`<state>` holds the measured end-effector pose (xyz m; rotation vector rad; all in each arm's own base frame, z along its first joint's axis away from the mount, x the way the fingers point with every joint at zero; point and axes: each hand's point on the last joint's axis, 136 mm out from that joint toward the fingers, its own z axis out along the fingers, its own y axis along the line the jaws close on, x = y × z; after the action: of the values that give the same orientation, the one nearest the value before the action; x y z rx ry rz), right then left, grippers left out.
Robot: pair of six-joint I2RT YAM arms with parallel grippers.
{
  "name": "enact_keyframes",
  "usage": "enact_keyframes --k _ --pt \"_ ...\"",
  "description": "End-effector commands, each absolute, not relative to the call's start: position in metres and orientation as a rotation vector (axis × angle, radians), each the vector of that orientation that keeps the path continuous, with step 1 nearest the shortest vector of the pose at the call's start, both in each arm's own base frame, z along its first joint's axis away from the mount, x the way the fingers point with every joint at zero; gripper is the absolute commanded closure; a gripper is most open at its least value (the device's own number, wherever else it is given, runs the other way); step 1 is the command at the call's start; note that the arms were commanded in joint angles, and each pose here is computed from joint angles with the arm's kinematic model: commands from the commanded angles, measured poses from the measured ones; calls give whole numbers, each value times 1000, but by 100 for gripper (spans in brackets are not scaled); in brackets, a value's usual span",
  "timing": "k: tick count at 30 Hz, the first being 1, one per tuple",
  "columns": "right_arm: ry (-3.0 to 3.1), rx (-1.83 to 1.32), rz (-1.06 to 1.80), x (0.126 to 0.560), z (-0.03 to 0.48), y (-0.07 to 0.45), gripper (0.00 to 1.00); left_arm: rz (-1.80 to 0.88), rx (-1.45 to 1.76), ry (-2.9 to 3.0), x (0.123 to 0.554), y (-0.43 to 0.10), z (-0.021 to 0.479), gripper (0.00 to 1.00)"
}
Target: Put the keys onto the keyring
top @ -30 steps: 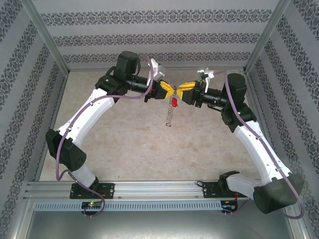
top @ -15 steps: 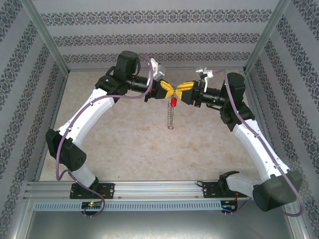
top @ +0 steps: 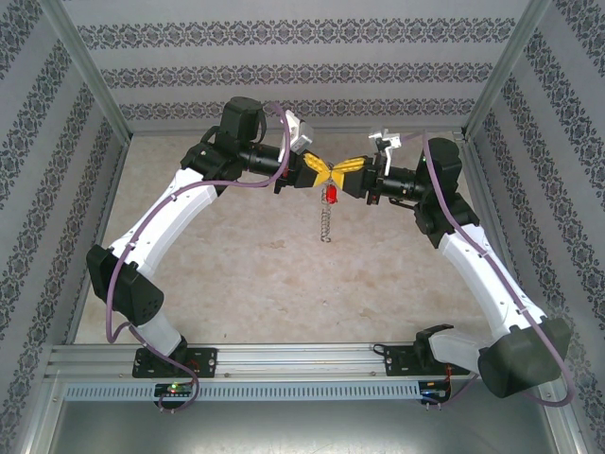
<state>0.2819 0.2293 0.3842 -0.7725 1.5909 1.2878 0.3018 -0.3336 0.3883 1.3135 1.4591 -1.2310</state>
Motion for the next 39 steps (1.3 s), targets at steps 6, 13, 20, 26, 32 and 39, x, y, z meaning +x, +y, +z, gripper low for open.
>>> enact_keyframes --k 6,13,20,26,32,39 --pt "1544 -836 1332 275 392 237 100 -1250 1337 1345 286 -334 413 100" --pt "1577 -872 1307 274 386 236 100 -1192 1299 1389 297 -334 413 99" --pt "1688 -910 1193 280 368 231 100 -1108 1303 1423 303 -320 414 76" --pt "1772 -1007 1099 277 365 229 100 -1076 1386 1477 296 -308 403 64" --pt "1822 -1185 1001 264 369 234 100 -1098 1449 1541 294 -307 388 63" --pt "1838 -1292 927 259 373 238 100 -1108 1474 1565 293 -307 382 63"
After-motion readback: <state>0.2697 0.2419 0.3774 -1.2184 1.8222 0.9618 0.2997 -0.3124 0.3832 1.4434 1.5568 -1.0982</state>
